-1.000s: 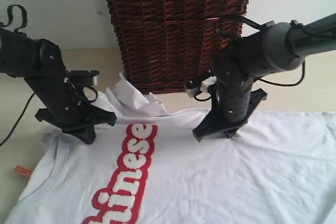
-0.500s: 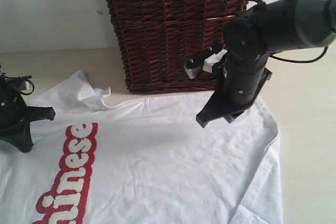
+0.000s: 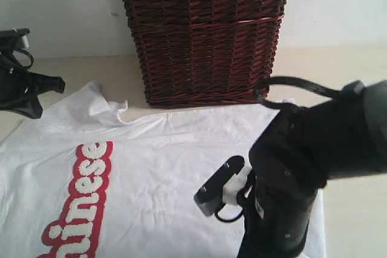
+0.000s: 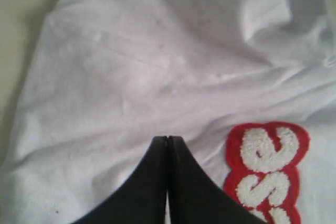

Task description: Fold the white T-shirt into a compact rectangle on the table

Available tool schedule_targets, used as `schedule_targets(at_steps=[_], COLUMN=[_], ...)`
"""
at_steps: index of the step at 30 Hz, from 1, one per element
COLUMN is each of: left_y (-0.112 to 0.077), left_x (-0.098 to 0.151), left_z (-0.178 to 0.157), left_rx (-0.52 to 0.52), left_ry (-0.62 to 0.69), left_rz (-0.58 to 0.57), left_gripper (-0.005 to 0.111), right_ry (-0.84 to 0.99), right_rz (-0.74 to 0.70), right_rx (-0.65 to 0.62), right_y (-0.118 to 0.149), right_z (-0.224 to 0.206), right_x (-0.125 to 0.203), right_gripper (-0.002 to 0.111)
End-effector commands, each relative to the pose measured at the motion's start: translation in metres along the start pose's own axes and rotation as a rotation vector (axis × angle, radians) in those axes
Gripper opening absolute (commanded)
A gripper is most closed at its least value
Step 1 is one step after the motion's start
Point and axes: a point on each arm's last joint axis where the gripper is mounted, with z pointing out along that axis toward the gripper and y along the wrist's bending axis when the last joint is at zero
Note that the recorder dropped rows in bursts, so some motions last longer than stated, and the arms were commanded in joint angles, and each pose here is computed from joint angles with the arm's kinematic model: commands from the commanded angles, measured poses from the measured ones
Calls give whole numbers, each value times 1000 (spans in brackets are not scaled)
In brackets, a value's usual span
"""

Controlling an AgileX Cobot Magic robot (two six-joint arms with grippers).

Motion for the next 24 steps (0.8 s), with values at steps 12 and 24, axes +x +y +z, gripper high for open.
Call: schedule_targets(at_steps=[12,24], left_y=[-23,-30], left_x=[5,6], left_z=[1,0], left_rx=[56,132], left_ry=[-31,-20], left_rz=[59,54], left_gripper=[0,0], right_ry=[23,212], right_rz=[179,232], right_rx=[68,171], right_y=[-2,-7], right_z=[-21,-7], right_x=[69,77], right_gripper=[5,42])
